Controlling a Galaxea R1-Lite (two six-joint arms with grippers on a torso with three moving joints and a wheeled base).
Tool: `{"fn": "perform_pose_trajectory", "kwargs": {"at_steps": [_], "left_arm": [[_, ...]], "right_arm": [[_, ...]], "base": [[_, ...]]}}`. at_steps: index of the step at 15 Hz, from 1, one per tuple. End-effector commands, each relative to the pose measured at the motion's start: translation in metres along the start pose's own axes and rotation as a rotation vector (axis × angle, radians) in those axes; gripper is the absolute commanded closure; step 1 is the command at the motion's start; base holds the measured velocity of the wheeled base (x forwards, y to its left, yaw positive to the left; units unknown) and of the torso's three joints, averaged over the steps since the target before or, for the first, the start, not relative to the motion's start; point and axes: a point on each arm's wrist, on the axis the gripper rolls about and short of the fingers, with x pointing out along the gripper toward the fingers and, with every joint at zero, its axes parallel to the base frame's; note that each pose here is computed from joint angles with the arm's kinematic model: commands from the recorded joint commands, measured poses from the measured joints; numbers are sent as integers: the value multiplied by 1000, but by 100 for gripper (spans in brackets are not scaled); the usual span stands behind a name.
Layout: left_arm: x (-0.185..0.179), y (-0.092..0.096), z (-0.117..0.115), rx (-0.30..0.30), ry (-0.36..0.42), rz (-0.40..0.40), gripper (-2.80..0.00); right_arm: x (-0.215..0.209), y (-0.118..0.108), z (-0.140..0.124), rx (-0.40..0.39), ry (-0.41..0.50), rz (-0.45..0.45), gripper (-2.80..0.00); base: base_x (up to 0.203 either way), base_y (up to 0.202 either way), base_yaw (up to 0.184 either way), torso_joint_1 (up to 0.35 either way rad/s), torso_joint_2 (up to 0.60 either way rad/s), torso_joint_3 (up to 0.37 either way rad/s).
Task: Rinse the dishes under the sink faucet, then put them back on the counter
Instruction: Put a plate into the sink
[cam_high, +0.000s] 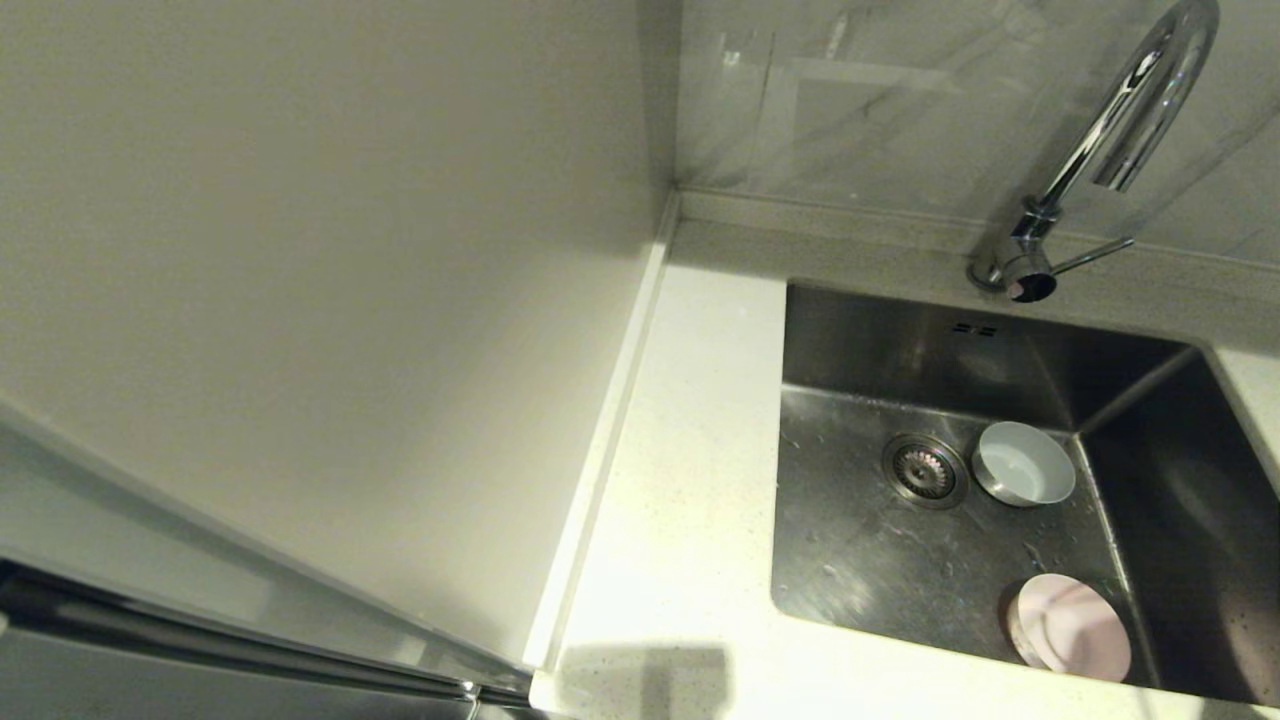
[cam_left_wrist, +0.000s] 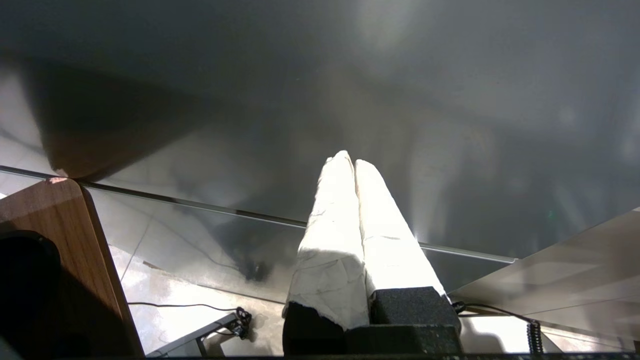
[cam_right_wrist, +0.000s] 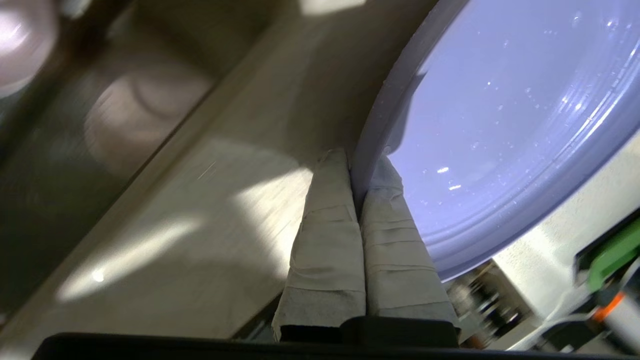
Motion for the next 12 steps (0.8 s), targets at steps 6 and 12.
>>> {"fn": "perform_pose_trajectory", "kwargs": {"at_steps": [6,12], "left_arm": [[0,0,-1,0,3,0,0],[0,0,-1,0,2,0,0]], "right_arm": [[-59,32,-56,-301,-171,120,0],[-88,67,-81,-854,-319,210,0]], "base": [[0,0,0,0,0,0],[0,0,0,0,0,0]]}}
